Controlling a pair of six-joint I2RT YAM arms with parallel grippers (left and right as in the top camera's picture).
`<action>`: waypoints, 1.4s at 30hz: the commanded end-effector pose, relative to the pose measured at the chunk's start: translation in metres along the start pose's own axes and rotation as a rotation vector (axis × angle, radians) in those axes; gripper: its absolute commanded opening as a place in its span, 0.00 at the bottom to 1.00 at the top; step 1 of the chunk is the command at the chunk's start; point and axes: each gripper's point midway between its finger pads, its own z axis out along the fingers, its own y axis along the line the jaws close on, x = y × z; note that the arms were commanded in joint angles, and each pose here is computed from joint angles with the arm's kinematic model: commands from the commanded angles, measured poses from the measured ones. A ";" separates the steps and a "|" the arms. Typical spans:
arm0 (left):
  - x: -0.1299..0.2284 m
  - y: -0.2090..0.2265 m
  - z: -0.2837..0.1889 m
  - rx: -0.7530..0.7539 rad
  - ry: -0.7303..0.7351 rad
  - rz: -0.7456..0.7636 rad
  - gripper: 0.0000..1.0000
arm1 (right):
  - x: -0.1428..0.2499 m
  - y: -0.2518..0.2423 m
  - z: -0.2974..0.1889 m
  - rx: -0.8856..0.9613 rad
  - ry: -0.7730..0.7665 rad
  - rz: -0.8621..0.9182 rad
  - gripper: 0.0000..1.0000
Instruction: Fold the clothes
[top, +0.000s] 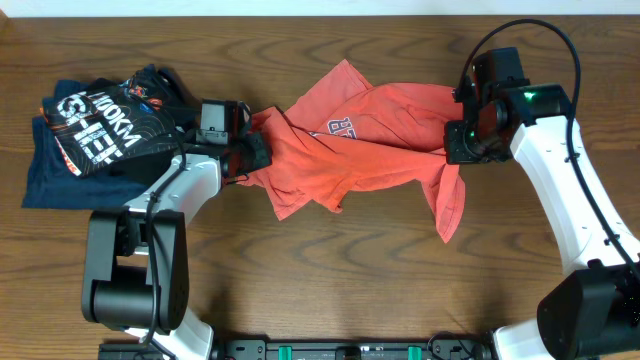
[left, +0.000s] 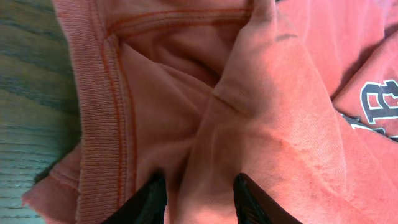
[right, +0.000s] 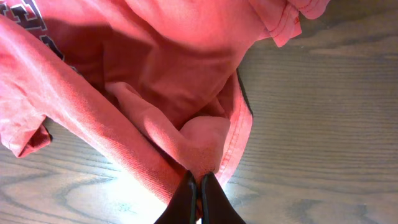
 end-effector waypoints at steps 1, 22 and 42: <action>0.007 0.000 0.006 -0.012 0.017 0.025 0.38 | -0.002 -0.005 0.000 0.016 -0.002 -0.003 0.02; 0.011 -0.018 0.012 -0.003 0.004 0.081 0.38 | -0.002 -0.005 0.000 0.016 -0.002 -0.003 0.02; 0.007 -0.012 0.023 -0.021 -0.017 0.083 0.30 | 0.001 -0.005 0.000 0.017 0.009 -0.003 0.02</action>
